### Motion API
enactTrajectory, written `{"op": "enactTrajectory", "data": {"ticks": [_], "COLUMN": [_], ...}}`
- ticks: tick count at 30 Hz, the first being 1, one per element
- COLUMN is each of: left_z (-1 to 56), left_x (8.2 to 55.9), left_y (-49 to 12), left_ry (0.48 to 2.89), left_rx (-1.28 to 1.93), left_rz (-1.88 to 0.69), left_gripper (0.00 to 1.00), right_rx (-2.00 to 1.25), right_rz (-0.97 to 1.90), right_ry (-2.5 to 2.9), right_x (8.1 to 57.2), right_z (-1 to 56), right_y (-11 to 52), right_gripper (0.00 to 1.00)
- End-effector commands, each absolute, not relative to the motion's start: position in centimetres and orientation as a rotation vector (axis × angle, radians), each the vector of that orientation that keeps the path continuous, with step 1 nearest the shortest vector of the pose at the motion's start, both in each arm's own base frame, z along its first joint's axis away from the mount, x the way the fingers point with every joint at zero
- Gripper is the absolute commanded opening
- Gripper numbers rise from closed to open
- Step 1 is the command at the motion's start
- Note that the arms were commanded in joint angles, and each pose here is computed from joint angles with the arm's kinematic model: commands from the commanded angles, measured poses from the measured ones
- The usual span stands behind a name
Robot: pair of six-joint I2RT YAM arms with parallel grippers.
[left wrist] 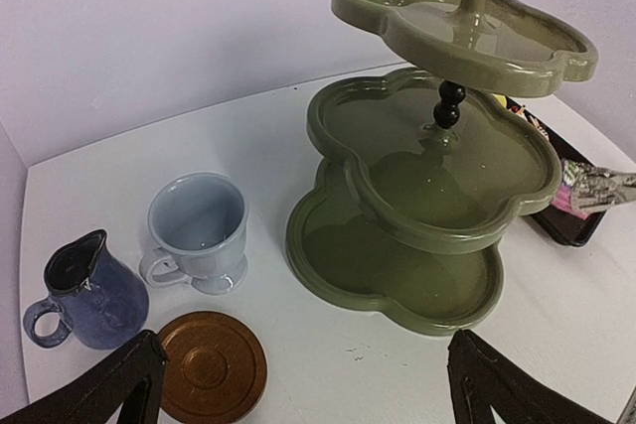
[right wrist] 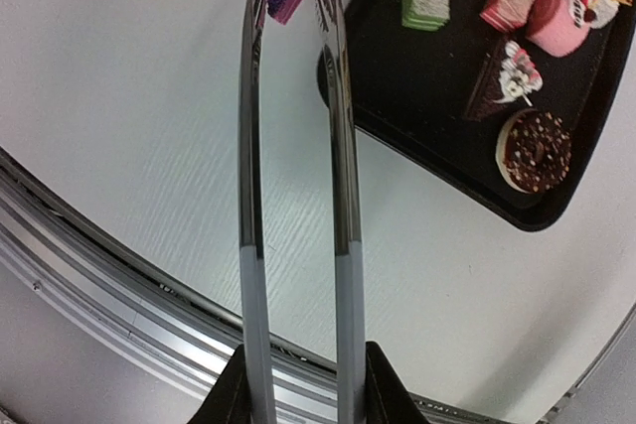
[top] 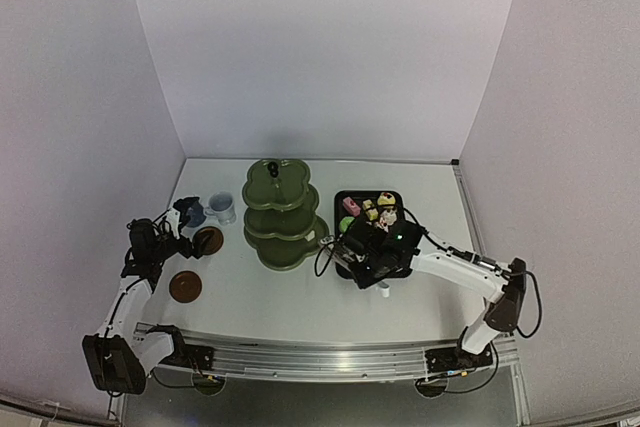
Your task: Serve the afternoon tea
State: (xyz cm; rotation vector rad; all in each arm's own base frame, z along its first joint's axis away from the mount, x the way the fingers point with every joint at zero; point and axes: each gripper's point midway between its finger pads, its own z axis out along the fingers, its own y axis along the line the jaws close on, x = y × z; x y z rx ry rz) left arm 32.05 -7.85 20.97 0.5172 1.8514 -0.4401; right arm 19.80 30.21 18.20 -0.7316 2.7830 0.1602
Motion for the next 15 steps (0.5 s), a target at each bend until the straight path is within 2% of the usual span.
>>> {"op": "enactTrajectory", "data": {"ticks": [1,7,15], "left_z": [21.7,21.5,21.1], "left_x": [32.0,31.8,31.6], "left_y": [-7.8,-7.6,-7.4], "left_ry": [1.83,1.837,1.845], "left_rx": [0.502,0.494,0.505], "left_rz": [-0.429,-0.411,-0.391], "left_gripper": [0.99,0.99,0.99], "right_rx": [-0.848,-0.884,-0.864], "right_rz": [0.241,0.278,0.247], "right_ry": [2.698,2.692,2.675], "right_x": [21.2,23.2,24.8], "right_z": [17.5,15.2,13.6], "right_y": [35.3,39.9,41.8], "right_gripper": [0.11,0.11,0.11]}}
